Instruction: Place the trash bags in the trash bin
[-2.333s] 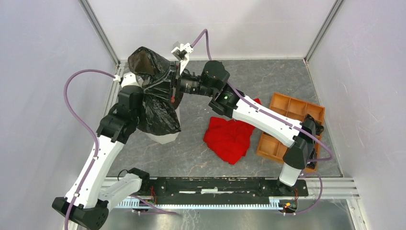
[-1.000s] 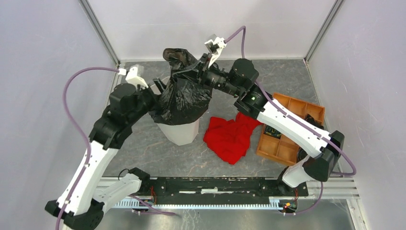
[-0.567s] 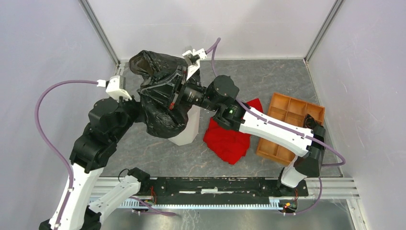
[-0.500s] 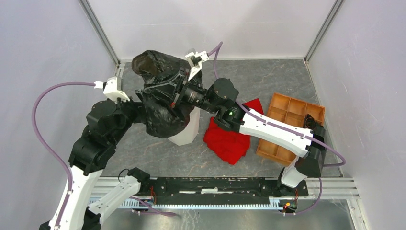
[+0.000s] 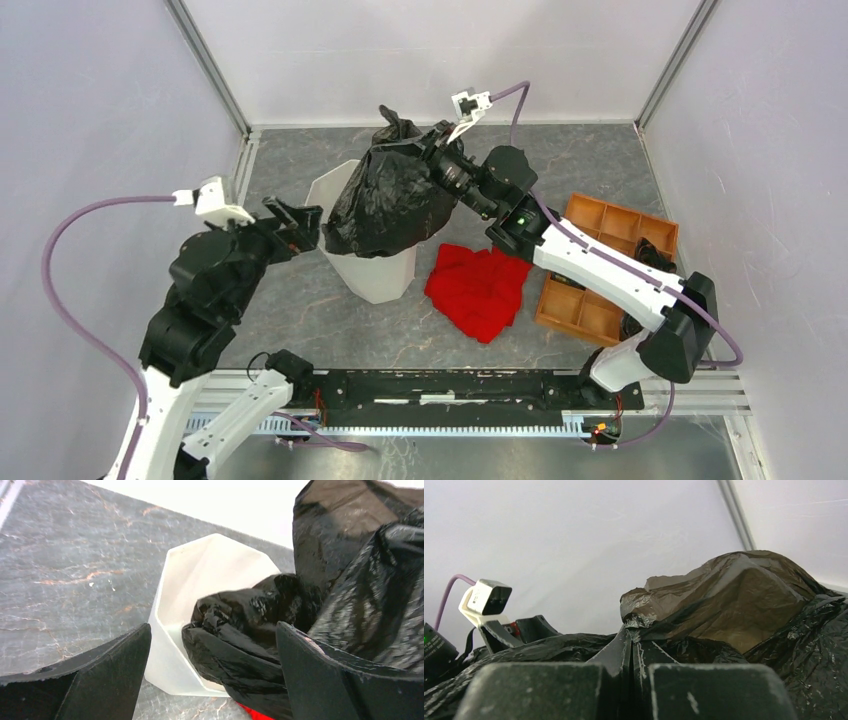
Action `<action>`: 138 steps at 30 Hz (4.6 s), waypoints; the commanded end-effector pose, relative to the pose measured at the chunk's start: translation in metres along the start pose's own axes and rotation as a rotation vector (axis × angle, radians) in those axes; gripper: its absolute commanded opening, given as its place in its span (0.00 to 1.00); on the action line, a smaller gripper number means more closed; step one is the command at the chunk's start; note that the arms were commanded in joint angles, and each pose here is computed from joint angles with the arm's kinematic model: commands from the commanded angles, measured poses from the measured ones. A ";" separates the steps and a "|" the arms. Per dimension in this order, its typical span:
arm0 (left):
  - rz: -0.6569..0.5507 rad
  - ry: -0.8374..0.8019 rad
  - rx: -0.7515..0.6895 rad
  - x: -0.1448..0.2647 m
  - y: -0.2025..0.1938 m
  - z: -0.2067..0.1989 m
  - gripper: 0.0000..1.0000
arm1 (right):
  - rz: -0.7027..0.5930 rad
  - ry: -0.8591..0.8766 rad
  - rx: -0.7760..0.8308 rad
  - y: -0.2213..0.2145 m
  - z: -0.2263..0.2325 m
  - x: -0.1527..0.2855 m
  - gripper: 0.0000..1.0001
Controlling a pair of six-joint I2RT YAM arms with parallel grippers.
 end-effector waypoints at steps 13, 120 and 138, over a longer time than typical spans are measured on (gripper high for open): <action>-0.064 -0.858 -0.082 0.072 0.015 -0.052 0.90 | -0.009 0.285 -0.009 0.018 0.067 -0.033 0.01; -0.151 -0.127 -0.028 0.026 0.022 -0.004 0.05 | 0.207 0.073 0.406 -0.019 0.063 0.052 0.97; -0.166 -0.135 -0.001 0.039 0.024 -0.001 0.02 | 0.216 -0.111 0.387 -0.007 -0.027 0.014 0.58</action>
Point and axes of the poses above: each gripper's point midway between its finger pads, its own x axis back along the fingers, its own z axis along the line the jaws close on, y = z × x, the point moved 9 cm from there along x, back along the fingers, and after that the axes turned 11 degrees about -x, right-handed, at the moved point
